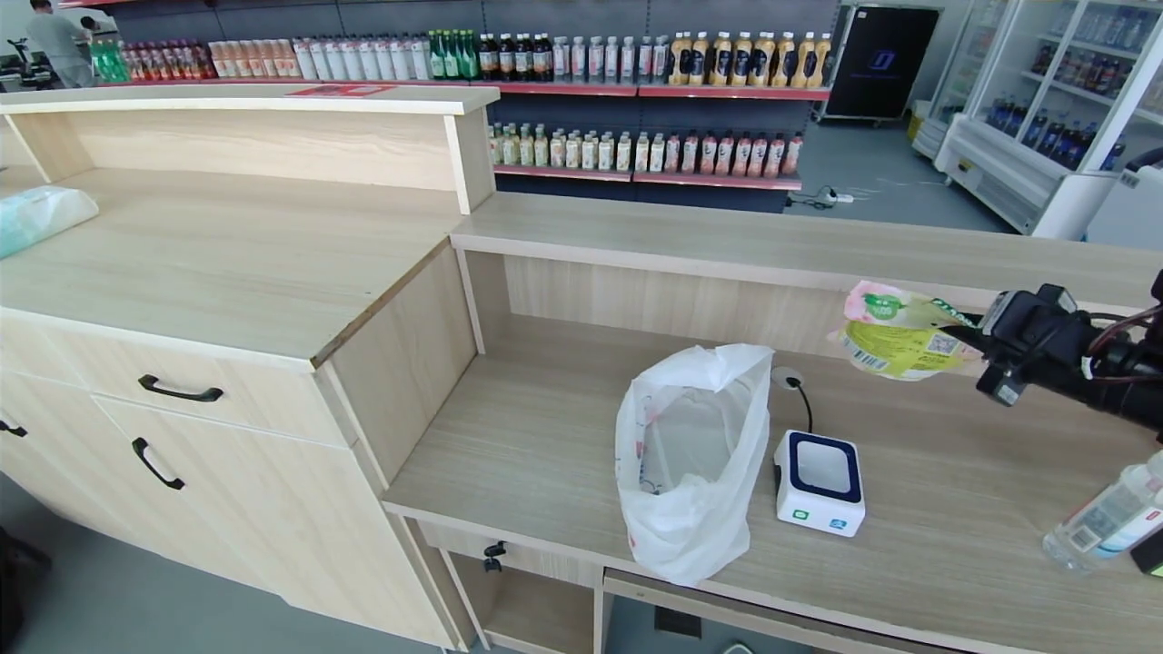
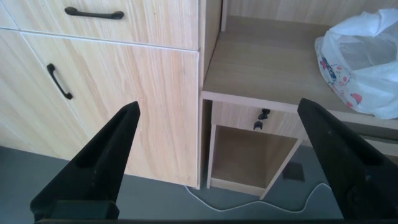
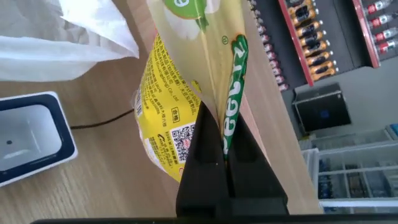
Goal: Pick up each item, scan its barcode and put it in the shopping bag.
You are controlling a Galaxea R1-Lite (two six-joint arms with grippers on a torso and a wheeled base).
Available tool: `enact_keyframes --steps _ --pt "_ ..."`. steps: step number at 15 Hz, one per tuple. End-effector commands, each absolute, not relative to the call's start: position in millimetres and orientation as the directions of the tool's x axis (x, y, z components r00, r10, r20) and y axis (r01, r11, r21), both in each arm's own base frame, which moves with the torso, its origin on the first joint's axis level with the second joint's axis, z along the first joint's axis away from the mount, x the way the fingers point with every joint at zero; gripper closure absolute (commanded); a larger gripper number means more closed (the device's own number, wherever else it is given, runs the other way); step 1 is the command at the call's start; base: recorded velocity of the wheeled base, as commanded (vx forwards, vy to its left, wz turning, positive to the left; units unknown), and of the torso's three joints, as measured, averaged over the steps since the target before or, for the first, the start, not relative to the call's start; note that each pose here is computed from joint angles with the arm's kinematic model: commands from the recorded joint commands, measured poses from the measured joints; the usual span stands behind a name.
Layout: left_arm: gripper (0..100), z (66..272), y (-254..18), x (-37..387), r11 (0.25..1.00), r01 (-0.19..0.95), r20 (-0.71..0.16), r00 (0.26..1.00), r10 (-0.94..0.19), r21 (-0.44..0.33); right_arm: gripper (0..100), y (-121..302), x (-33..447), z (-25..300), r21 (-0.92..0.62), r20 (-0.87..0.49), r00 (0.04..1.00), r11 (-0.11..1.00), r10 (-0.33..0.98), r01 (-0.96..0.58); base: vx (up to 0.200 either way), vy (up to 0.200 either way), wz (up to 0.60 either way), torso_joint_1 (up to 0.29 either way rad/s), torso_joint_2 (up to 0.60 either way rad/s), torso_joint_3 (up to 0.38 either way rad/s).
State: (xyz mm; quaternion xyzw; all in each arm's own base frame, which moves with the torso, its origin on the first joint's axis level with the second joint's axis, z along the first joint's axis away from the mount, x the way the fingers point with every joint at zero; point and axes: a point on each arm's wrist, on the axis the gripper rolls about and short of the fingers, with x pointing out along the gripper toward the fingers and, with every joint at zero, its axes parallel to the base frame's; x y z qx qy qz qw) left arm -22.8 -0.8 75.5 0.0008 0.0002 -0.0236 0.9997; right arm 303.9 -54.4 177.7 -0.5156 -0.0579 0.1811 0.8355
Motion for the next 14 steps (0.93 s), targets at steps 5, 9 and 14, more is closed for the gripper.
enact_keyframes --steps 5,9,14 --pt "0 76 -1 -23 0.999 0.048 -0.002 0.999 -0.048 0.001 100 -49 311 155 -0.926 -0.138 0.867 0.248 0.479 -0.284 0.000 0.000 0.00 0.000 0.00 0.000" --pt "0 76 -1 -23 0.999 0.048 -0.002 0.999 -0.048 0.001 100 -53 312 145 -0.945 -0.160 0.857 0.174 0.490 -0.276 0.000 0.000 0.00 0.000 0.00 0.000" --pt "0 76 -1 -23 0.999 0.048 -0.002 0.999 -0.048 0.001 100 -53 318 139 -0.959 -0.141 0.836 0.135 0.530 -0.248 0.000 0.000 0.00 0.000 0.00 0.000"
